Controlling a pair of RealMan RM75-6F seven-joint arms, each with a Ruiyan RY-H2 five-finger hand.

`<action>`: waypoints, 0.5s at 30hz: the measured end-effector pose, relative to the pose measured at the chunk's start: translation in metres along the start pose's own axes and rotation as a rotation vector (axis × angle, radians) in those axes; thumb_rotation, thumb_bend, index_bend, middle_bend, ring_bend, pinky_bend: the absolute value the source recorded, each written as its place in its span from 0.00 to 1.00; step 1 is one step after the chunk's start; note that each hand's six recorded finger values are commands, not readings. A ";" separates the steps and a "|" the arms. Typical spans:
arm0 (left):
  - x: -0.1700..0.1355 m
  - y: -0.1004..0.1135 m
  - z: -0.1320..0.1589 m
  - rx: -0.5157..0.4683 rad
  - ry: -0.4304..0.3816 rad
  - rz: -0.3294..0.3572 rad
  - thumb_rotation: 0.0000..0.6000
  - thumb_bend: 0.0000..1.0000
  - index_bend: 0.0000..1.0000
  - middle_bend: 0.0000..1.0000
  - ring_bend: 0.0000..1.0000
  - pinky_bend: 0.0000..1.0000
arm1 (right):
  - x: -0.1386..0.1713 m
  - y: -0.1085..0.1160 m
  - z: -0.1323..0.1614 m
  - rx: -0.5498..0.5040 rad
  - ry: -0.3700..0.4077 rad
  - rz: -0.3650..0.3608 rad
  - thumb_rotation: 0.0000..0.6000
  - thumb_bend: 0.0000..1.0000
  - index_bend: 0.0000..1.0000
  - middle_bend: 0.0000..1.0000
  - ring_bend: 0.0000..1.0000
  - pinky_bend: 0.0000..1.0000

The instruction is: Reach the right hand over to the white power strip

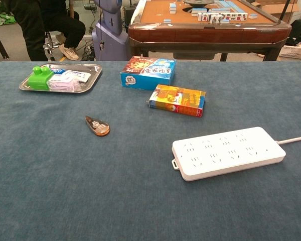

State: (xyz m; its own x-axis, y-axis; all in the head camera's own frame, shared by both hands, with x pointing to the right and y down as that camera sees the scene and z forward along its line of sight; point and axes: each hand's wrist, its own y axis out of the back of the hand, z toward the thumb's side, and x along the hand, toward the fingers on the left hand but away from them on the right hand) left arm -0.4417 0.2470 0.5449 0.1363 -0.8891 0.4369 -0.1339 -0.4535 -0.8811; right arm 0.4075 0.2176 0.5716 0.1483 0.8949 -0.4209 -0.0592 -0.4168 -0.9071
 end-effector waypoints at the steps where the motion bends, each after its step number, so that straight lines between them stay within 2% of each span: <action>1: 0.000 0.000 0.000 0.000 0.000 0.001 1.00 0.30 0.45 0.52 0.49 0.72 | 0.000 0.000 0.001 0.001 0.003 -0.002 1.00 0.27 0.44 0.34 0.33 0.38; 5: -0.001 0.003 0.000 -0.003 0.001 0.011 1.00 0.30 0.45 0.52 0.49 0.72 | -0.001 -0.003 0.003 0.004 0.010 0.009 1.00 0.28 0.44 0.34 0.34 0.41; 8: -0.002 0.002 -0.002 0.002 0.009 0.005 1.00 0.30 0.45 0.52 0.49 0.72 | -0.005 -0.004 0.007 0.004 0.026 0.010 1.00 0.32 0.44 0.38 0.41 0.59; 10: -0.002 0.002 -0.002 0.003 0.013 0.005 1.00 0.30 0.45 0.52 0.49 0.72 | -0.008 -0.007 0.012 -0.003 0.044 0.007 1.00 0.41 0.44 0.42 0.52 0.72; 12: -0.003 0.003 -0.003 -0.001 0.016 0.009 1.00 0.29 0.45 0.52 0.49 0.72 | -0.011 -0.009 0.017 -0.007 0.063 0.003 1.00 0.48 0.44 0.47 0.60 0.81; 15: -0.005 0.003 -0.002 -0.001 0.012 0.008 1.00 0.30 0.45 0.52 0.49 0.72 | -0.019 -0.011 0.027 -0.002 0.098 0.000 1.00 0.62 0.44 0.62 0.77 0.96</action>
State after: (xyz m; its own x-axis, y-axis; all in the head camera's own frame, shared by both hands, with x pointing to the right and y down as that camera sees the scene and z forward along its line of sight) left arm -0.4445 0.2496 0.5404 0.1232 -0.8934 0.4321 -0.1362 -0.4465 -0.8844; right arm 0.3785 0.2093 0.5897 0.2447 0.8750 -0.4178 -0.0572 -0.4171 -0.9071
